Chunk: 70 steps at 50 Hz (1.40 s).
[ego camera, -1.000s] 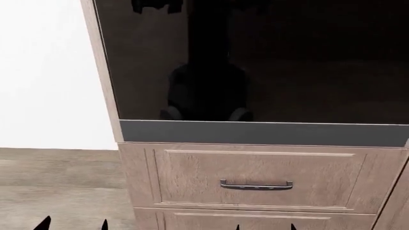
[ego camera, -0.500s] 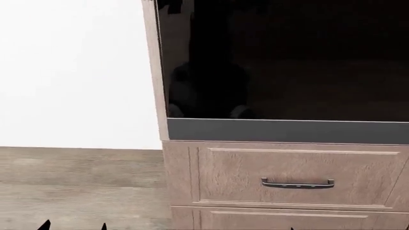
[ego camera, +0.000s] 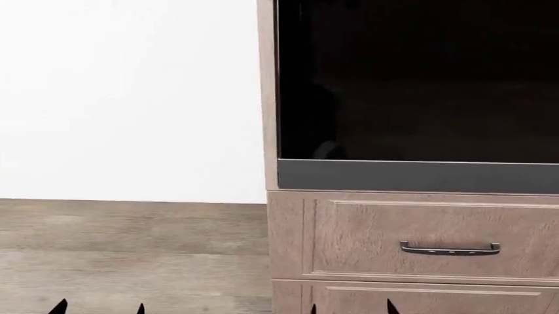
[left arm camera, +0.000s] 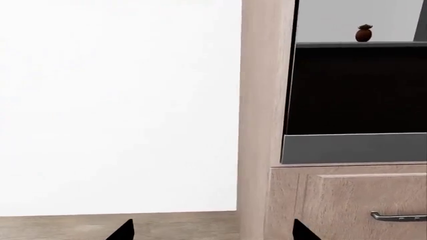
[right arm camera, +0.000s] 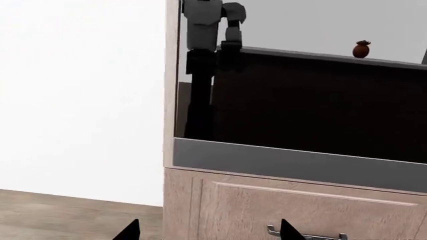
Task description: Close the microwave door
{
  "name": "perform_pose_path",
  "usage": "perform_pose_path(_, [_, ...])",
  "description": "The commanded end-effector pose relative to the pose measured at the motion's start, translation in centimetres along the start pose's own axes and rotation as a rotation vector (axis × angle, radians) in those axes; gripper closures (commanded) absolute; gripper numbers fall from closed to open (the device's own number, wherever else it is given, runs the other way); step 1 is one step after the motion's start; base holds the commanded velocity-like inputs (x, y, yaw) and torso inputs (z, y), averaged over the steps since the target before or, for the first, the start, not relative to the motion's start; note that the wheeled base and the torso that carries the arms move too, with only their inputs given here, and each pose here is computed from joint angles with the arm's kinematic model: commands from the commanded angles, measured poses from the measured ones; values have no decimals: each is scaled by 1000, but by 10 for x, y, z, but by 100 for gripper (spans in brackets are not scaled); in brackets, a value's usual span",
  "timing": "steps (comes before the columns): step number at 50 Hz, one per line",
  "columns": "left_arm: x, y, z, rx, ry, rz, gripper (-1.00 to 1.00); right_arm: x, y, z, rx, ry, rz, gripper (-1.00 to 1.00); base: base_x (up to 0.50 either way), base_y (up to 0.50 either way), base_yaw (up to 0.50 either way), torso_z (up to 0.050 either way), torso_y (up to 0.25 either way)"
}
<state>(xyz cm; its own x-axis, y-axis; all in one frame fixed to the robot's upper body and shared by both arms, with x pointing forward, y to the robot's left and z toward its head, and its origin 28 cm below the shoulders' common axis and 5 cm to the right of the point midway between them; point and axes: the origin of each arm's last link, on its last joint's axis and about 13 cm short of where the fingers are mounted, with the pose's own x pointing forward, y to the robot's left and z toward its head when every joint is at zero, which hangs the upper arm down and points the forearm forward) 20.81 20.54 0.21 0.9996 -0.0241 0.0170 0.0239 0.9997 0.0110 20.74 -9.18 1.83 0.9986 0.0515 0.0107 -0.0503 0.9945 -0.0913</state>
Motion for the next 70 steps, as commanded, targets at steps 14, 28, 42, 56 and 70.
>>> perform_pose_path(14, [0, -2, 8, -3, 0, -3, -100, 4, 3, -7, -69, 15, 13, -100, 0, 106, 0, 0, 0])
perform_pose_path(28, [0, -3, 10, 0, -2, -2, -100, 2, 3, -5, -70, 2, 1, -100, 0, 357, 0, 0, 0])
perform_pose_path(42, [-1, -4, 14, 1, -3, -1, -100, 0, 6, -7, -119, 2, 53, -100, 49, 0, 0, 0, 0])
perform_pose_path(56, [-1, -3, 12, 0, -5, -3, -100, 0, 6, -5, -124, 5, 39, -100, 500, 0, 0, 0, 0])
perform_pose_path(70, [-1, -3, 11, 0, -7, -5, -100, 1, 6, -7, -133, -11, 41, -100, 452, 0, 0, 0, 0])
